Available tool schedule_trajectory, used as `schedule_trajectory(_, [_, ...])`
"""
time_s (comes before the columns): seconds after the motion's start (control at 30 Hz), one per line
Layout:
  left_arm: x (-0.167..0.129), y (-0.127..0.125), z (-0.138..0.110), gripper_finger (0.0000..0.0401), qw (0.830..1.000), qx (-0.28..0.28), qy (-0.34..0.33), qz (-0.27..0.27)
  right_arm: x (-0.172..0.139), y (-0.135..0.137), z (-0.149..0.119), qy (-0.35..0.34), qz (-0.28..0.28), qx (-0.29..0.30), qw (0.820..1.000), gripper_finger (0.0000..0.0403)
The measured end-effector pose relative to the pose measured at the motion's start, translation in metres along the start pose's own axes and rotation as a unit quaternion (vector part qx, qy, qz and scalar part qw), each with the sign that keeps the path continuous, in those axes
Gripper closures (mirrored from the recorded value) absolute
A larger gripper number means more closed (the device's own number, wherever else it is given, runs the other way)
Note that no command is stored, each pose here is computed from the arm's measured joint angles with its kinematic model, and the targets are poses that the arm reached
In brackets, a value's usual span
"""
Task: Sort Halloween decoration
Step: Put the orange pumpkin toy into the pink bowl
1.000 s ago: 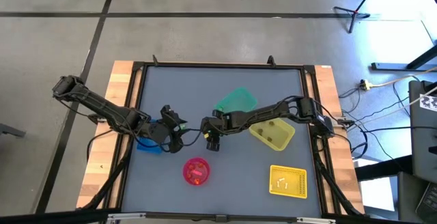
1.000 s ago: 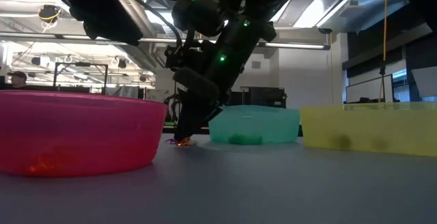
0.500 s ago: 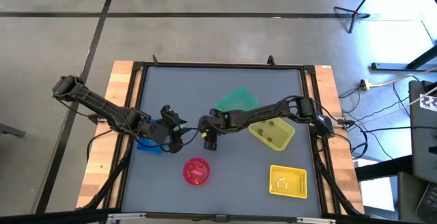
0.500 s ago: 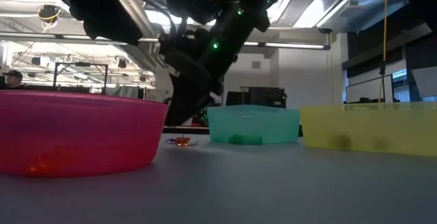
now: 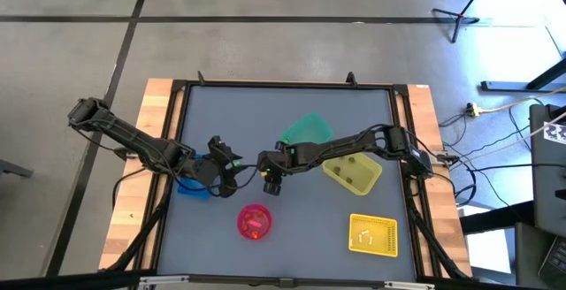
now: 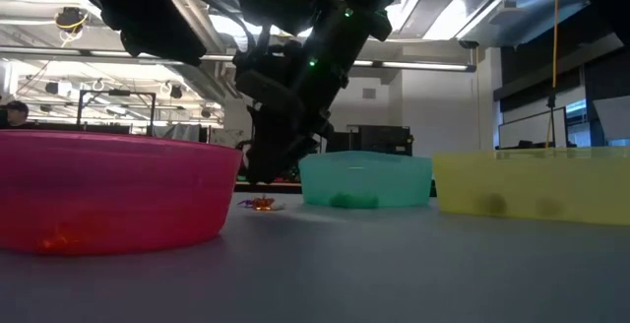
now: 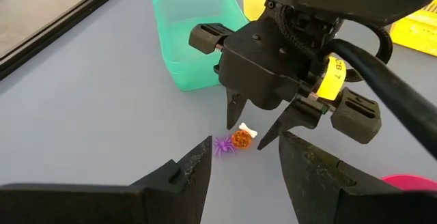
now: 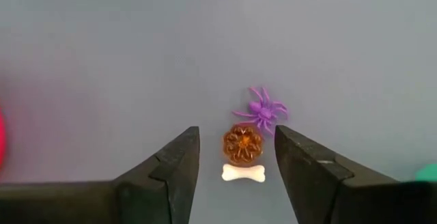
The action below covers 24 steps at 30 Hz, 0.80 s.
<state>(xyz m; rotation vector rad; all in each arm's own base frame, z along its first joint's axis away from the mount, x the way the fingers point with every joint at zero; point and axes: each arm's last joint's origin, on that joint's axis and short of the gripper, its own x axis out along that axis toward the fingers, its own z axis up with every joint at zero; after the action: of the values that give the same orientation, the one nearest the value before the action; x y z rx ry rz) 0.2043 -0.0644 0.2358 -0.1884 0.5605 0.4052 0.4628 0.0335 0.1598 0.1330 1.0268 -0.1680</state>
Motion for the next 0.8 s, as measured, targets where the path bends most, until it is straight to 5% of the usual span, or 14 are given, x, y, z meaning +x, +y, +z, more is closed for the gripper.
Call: schedule_trajectory(0.8, [0.0,0.0,0.0,0.0247,1.0,0.001,0.0,0.0,0.025,0.004,-0.014,0.029,-0.034,-0.012,0.999,0.0214])
